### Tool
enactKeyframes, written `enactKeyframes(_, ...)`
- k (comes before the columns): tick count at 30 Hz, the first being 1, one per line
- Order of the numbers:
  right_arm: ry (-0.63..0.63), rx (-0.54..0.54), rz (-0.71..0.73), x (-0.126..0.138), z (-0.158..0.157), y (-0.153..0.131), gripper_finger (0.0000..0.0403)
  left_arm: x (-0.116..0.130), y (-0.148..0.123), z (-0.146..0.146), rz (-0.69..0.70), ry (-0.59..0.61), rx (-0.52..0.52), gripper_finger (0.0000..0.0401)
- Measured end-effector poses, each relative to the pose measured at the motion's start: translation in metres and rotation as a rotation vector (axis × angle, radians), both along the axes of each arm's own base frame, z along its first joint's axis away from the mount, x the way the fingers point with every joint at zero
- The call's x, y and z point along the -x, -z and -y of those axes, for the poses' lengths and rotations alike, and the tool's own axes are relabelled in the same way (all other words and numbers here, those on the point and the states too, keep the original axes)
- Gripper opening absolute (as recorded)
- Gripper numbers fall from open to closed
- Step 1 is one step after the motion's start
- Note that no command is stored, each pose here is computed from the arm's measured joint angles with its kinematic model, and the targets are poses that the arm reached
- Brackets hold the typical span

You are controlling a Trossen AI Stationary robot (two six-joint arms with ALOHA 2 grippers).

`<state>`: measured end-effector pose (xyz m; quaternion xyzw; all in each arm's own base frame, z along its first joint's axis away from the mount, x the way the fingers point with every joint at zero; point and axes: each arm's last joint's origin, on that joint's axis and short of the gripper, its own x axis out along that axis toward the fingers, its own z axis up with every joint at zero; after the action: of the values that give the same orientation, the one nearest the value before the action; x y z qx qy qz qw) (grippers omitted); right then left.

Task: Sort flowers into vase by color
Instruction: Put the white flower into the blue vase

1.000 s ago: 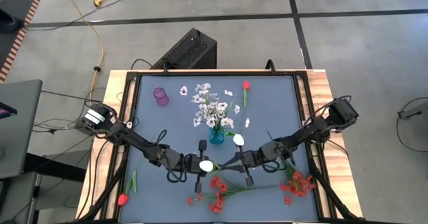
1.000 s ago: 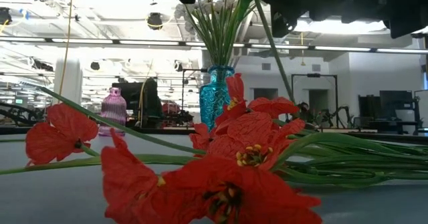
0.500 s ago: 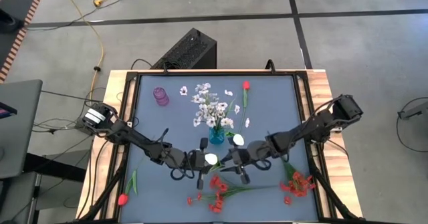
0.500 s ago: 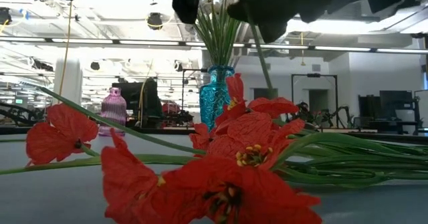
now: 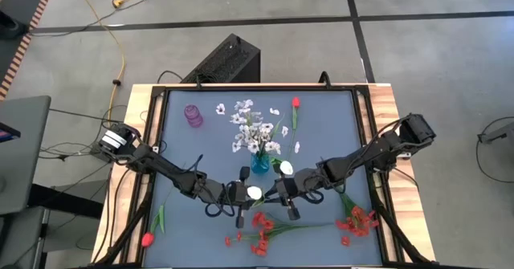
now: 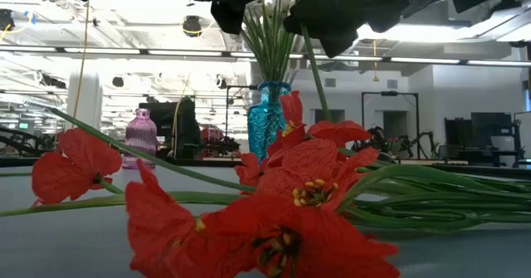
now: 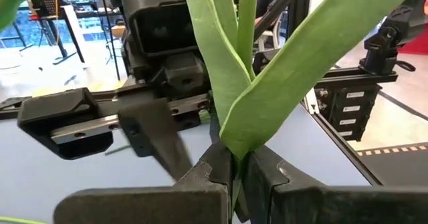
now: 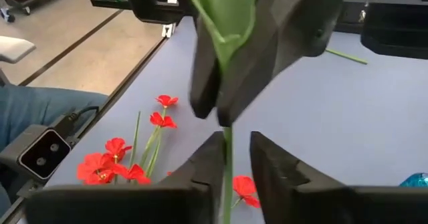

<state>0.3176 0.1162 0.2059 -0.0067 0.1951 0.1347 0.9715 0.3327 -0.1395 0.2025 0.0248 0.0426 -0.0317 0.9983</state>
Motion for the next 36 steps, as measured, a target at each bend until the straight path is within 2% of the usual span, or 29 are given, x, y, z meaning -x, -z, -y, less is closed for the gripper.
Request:
enactKeyframes(3, 0.0, -0.001, 0.005, 0.0, 0.0, 0.0, 0.0055, 0.0, 0.0, 0.0, 0.002, -0.013, -0.001, 0.0006)
enactKeyframes(6, -0.005, 0.004, 0.011, 0.001, 0.0, -0.003, 0.002, 0.0, 0.0, -0.001, 0.005, -0.019, -0.003, 0.0029)
enactKeyframes(13, -0.048, 0.025, 0.082, 0.009, -0.001, -0.023, 0.0022, 0.005, -0.009, 0.0, 0.017, -0.072, -0.064, 0.01)
enactKeyframes(18, -0.067, 0.082, 0.162, 0.018, -0.004, -0.038, 0.0021, 0.024, -0.039, -0.002, 0.003, -0.09, -0.122, 0.0133)
enactKeyframes(23, -0.046, 0.155, 0.281, 0.021, -0.005, -0.052, 0.0021, 0.049, -0.061, -0.01, -0.083, -0.081, -0.152, 0.0138)
enactKeyframes(28, -0.009, 0.186, 0.419, 0.021, 0.001, -0.056, 0.0021, 0.062, -0.069, -0.018, -0.151, -0.092, -0.161, 0.0139)
enactKeyframes(32, 0.132, 0.223, 0.419, 0.017, 0.019, -0.052, 0.0021, 0.065, -0.066, -0.02, -0.131, -0.109, -0.155, 0.0139)
enactKeyframes(36, 0.205, 0.201, 0.389, 0.011, 0.035, -0.045, 0.0021, 0.067, -0.058, -0.022, -0.135, -0.144, -0.157, 0.0139)
